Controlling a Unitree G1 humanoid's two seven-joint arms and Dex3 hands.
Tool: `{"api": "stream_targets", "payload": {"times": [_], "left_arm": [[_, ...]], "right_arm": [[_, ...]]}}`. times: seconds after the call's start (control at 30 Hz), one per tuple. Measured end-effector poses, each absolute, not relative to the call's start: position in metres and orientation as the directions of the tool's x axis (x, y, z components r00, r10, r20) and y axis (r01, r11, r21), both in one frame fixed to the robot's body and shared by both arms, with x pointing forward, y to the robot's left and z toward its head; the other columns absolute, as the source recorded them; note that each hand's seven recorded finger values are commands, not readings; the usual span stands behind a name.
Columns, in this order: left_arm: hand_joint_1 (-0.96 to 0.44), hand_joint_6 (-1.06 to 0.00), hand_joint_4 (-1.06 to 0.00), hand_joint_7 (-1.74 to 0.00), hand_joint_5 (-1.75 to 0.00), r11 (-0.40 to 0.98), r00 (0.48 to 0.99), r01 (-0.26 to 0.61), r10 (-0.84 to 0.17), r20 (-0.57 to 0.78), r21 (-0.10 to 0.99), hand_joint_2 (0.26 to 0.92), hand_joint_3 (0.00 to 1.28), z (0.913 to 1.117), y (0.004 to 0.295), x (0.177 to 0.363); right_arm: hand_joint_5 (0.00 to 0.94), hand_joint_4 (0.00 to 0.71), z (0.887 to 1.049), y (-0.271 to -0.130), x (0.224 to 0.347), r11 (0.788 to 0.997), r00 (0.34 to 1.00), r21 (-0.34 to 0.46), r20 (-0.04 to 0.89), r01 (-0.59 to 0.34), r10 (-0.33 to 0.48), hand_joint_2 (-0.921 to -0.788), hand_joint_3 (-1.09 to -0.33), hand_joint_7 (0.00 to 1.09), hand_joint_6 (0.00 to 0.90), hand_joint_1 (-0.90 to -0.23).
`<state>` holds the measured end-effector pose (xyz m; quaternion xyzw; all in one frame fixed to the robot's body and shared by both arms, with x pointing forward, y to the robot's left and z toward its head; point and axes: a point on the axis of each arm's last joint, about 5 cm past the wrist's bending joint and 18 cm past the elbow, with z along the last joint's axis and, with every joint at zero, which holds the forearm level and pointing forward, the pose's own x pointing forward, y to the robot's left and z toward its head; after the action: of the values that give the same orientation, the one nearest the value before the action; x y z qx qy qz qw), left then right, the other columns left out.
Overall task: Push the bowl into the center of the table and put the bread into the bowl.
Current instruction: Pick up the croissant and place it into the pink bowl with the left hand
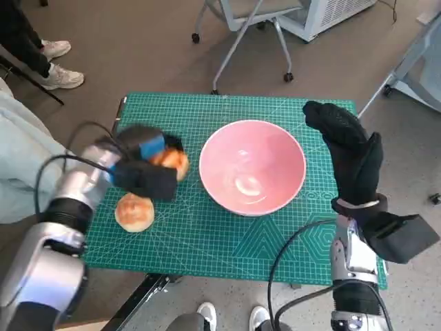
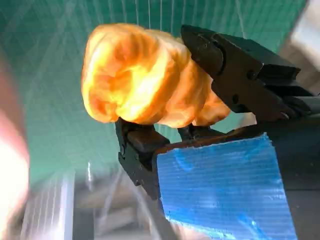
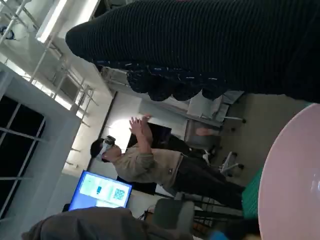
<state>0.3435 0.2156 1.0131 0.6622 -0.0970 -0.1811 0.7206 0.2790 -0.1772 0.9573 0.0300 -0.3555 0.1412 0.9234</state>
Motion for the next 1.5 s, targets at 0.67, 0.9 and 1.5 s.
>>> {"api": "stream_targets", "payload": {"times": [0.67, 0.9, 1.5], "left_arm": [[0.00, -0.72, -0.81, -1.08, -1.02, 0.347, 0.653, -0.213, -0.645, 0.397, 0.913, 0.902, 0.00, 1.071, 0.166, 0.308], [0.00, -0.74, -0.83, -1.06, -1.00, 0.326, 0.605, -0.141, -0.719, 0.342, 0.935, 0.897, 0.00, 1.064, 0.140, 0.306], [0.00, -0.61, -0.70, -1.17, -1.16, 0.234, 0.618, 0.073, -0.773, 0.140, 0.969, 0.920, 0.07, 1.030, 0.096, 0.329]], "right_arm": [[0.001, 0.205, 0.952, -0.172, 0.281, 0.954, 0.721, -0.024, 0.649, -0.297, 0.241, -0.921, -0.733, 0.50, 0.123, -0.645], [0.001, 0.206, 0.952, -0.171, 0.281, 0.954, 0.721, -0.024, 0.649, -0.300, 0.242, -0.921, -0.734, 0.49, 0.124, -0.651], [0.000, 0.205, 0.953, -0.173, 0.279, 0.956, 0.713, -0.012, 0.663, -0.295, 0.228, -0.921, -0.738, 0.49, 0.124, -0.645]]}}
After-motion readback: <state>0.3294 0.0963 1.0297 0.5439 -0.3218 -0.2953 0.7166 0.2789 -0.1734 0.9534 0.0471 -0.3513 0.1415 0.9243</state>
